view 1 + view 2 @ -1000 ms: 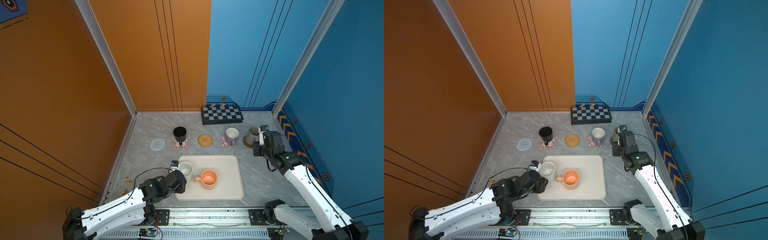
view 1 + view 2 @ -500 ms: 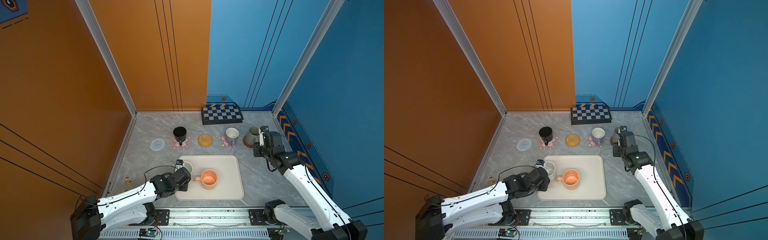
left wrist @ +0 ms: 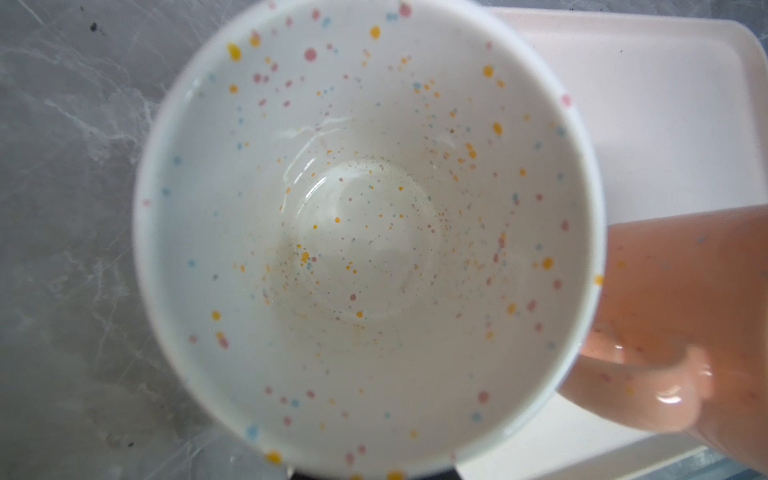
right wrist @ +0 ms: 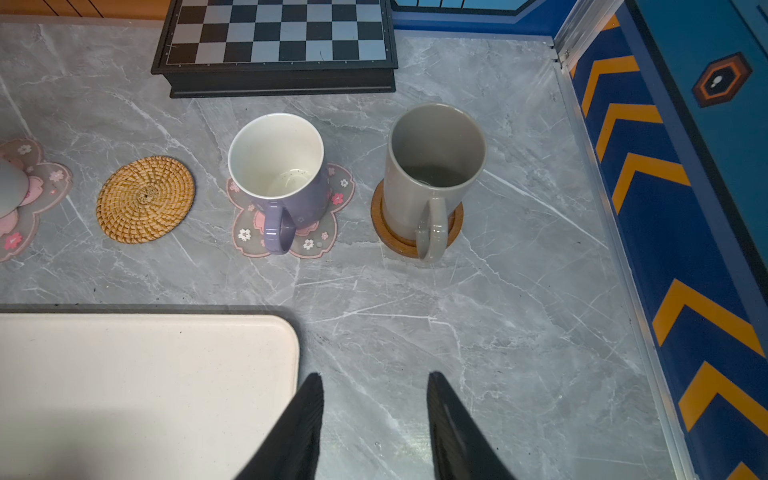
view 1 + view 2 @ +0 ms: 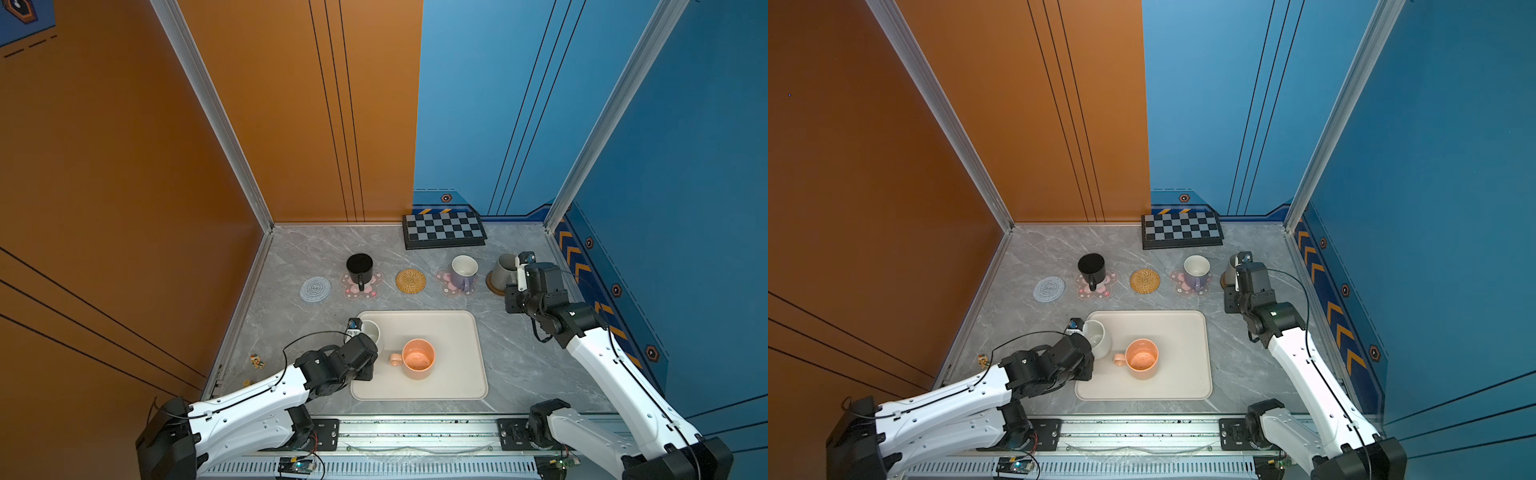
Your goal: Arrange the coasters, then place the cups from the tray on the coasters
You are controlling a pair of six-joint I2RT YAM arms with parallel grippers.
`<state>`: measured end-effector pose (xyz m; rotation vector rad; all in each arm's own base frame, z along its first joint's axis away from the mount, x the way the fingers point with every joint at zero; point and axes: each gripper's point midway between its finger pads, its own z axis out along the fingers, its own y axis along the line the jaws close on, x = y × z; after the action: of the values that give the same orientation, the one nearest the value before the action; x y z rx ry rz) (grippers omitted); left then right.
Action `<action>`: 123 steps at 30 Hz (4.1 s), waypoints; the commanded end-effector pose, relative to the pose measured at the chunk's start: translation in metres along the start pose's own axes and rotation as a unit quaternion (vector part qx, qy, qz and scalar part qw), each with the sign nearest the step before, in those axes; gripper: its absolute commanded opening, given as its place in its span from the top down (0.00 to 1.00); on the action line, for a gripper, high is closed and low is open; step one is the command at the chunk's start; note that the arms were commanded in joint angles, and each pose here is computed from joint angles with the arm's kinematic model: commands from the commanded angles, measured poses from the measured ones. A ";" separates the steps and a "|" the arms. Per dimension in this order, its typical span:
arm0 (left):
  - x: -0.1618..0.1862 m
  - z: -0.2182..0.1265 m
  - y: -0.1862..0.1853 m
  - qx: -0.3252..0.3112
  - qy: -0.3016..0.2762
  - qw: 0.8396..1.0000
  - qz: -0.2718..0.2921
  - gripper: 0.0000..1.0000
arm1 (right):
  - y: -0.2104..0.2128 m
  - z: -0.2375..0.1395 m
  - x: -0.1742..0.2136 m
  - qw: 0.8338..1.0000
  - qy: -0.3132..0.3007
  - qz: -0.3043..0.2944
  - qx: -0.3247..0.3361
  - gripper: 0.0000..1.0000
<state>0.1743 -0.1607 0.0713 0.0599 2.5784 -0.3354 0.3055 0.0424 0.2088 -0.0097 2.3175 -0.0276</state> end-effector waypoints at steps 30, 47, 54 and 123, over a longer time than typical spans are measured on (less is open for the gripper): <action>-0.080 -0.058 0.023 -0.070 -0.082 0.994 0.020 1.00 | 0.015 0.012 -0.015 0.999 0.005 0.015 -0.036 0.56; -0.135 -0.064 0.082 -0.117 -0.076 0.990 -0.001 1.00 | 0.024 0.022 -0.033 0.998 0.007 0.030 -0.053 0.56; -0.157 -0.051 0.101 -0.121 -0.077 0.989 -0.038 1.00 | 0.028 0.024 -0.041 0.998 0.006 0.039 -0.056 0.53; -0.229 0.036 0.200 -0.172 -0.073 0.977 -0.105 1.00 | 0.060 0.052 -0.040 0.994 0.066 0.020 -0.083 0.46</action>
<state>0.3976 0.0199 0.0998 -0.3381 2.5456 0.0206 0.3714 0.0977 0.1988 -0.0197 2.4306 0.1852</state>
